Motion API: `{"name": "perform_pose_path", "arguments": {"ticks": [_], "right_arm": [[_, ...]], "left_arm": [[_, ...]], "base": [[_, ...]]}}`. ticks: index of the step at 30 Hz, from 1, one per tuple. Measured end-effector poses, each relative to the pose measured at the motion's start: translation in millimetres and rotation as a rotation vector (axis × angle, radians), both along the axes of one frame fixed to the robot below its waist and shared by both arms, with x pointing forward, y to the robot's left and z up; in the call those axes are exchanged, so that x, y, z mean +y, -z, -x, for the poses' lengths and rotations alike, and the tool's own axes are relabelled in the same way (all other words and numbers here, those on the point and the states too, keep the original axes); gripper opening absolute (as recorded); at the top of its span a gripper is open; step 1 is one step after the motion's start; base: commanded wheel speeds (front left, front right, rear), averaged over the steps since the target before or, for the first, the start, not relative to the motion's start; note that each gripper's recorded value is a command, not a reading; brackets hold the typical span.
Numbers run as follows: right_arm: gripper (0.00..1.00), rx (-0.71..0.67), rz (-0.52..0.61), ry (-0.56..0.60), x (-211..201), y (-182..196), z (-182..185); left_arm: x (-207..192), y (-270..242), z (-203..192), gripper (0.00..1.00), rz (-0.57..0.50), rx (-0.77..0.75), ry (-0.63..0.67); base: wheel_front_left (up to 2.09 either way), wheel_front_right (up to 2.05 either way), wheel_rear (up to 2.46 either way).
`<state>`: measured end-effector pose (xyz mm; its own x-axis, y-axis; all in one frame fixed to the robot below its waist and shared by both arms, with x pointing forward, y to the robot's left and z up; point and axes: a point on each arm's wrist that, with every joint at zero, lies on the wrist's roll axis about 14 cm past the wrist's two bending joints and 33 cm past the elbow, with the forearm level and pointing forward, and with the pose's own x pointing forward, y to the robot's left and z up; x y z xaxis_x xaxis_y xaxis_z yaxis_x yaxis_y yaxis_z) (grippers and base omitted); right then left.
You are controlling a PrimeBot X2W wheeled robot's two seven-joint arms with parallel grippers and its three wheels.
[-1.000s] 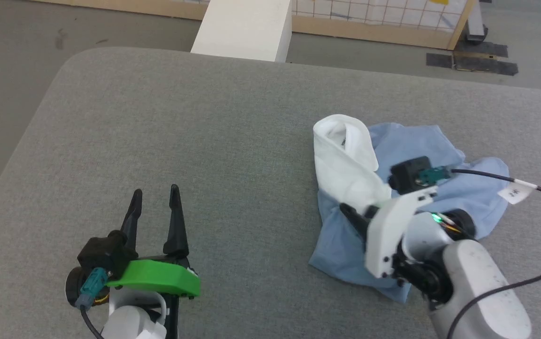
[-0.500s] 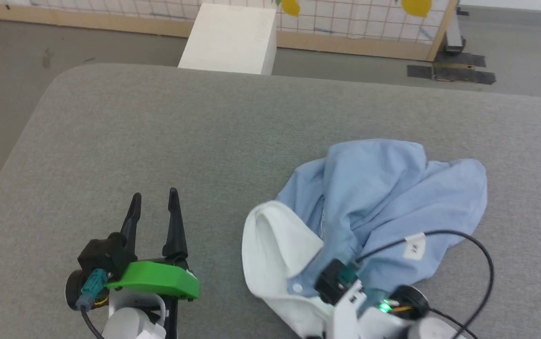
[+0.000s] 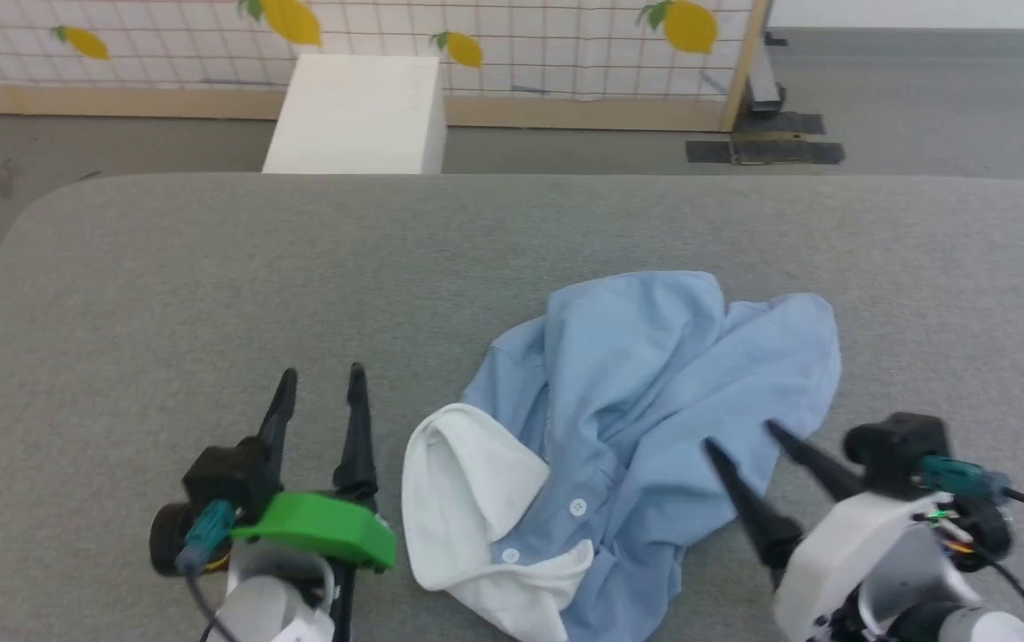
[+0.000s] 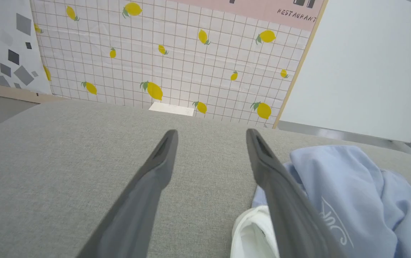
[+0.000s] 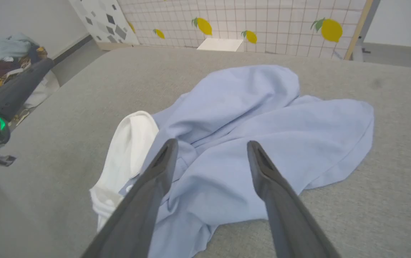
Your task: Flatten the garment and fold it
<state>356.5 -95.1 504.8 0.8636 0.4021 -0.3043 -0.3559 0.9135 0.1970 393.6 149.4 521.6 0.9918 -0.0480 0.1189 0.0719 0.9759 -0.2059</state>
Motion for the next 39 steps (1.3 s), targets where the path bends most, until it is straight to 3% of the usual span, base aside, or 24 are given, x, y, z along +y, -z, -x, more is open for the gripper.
{"name": "perform_pose_path", "arguments": {"ticks": [3,8,14,20,24,25,27,32,39], "right_arm": [[1.0,-0.098,0.017,0.14,-33,-10,-5],[1.0,-0.165,0.009,0.234,-53,-11,-4],[1.0,-0.258,-0.004,0.314,-73,-18,-11],[1.0,-0.263,0.001,0.397,-98,-7,-8],[1.0,-0.234,0.003,0.438,-109,4,-3],[1.0,-0.226,0.004,0.445,-111,7,-2],[1.0,-0.215,0.004,0.459,-115,11,-1],[1.0,-0.205,-0.004,0.453,-113,15,-5],[1.0,-0.224,-0.018,0.396,-97,8,-18]], "left_arm": [[-23,0,-16,1.0,-0.02,0.01,0.069],[-68,0,-57,1.0,-0.102,0.081,0.198],[-107,55,-92,1.0,-0.279,0.392,0.336],[-113,118,-94,1.0,-0.454,0.713,0.401],[-119,140,-93,1.0,-0.518,0.849,0.44],[-120,143,-93,0.95,-0.538,0.877,0.452],[-125,146,-94,0.0,-0.569,0.909,0.484],[-133,127,-107,0.0,-0.47,0.751,0.467],[-71,78,-123,0.0,-0.175,0.456,0.187]], "base": [[0.0,0.0,0.0],[0.0,0.0,0.0],[0.0,0.0,0.0],[0.0,0.0,0.0],[0.0,0.0,0.0],[0.0,0.0,0.0],[0.0,0.0,0.0],[0.0,0.0,0.0],[0.0,0.0,0.0]]}}
